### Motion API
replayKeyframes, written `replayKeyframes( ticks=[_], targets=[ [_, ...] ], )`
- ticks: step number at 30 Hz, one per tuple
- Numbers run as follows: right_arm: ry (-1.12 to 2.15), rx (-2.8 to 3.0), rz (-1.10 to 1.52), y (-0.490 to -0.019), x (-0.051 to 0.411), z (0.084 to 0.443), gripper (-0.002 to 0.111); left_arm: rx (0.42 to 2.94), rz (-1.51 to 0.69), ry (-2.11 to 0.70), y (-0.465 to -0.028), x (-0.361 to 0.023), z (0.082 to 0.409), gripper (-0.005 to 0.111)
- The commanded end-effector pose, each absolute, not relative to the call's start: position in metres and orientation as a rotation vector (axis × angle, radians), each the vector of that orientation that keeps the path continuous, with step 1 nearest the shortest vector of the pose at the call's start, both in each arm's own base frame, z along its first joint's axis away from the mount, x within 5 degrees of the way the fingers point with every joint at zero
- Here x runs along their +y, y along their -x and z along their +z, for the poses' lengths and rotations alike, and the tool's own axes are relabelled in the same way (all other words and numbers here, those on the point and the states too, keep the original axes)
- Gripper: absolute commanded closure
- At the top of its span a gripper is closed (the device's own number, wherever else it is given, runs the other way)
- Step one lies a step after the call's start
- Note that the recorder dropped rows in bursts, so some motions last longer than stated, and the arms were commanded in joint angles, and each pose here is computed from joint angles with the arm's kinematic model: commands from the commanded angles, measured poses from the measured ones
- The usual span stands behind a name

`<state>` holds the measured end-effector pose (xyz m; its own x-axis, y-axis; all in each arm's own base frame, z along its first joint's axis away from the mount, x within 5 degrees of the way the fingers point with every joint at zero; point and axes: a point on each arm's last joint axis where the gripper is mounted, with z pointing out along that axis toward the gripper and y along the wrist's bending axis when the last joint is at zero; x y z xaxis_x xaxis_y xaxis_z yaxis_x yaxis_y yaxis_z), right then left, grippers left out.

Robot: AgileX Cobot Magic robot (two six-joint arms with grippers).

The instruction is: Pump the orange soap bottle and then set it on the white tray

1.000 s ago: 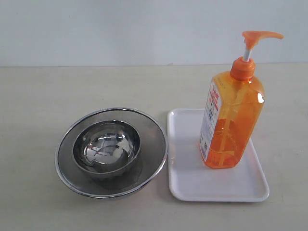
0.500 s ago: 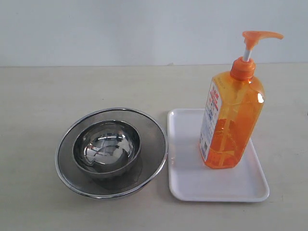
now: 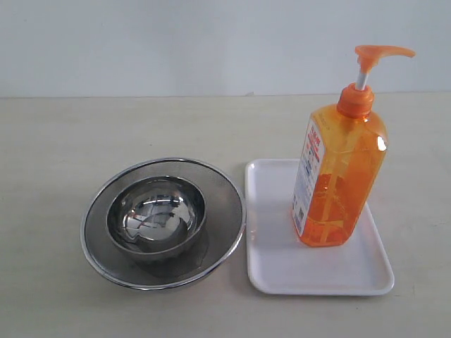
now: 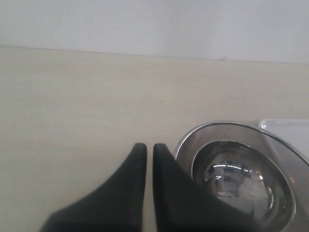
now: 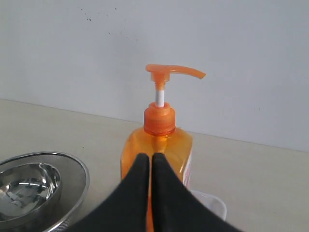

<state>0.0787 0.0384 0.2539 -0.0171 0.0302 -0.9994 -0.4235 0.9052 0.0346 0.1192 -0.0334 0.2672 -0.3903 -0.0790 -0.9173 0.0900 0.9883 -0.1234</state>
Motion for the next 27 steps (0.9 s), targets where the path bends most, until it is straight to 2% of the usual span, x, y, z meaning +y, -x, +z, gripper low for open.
replayKeyframes(
  ticks=[1,5,9,13,19,24,27],
  targets=[
    [0.291,1.565,0.326,-0.08,0.035,0.252,0.108,1.961,-0.179,0.002,-0.118,-0.032,0.267,0.102],
    [0.214,1.589,0.347,-0.081,0.032,0.251,0.108,1.961,-0.179,0.002,-0.118,-0.032,0.267,0.102],
    [0.29,1.703,0.304,-0.077,0.033,0.239,0.108,1.961,-0.179,0.002,-0.118,-0.032,0.267,0.102],
    [0.014,1.793,0.351,-0.067,0.021,0.232,0.108,1.961,-0.179,0.002,-0.118,-0.032,0.267,0.102],
    [0.156,1.663,0.108,-0.06,0.013,0.238,0.108,1.961,-0.179,0.002,-0.118,-0.032,0.267,0.102],
    [0.114,1.661,0.065,-0.054,0.008,0.206,0.108,1.961,-0.179,0.002,-0.118,-0.032,0.267,0.102],
    [0.053,1.671,0.07,-0.055,0.005,0.202,0.108,1.96,-0.179,0.003,-0.118,-0.032,0.267,0.102]
  ],
)
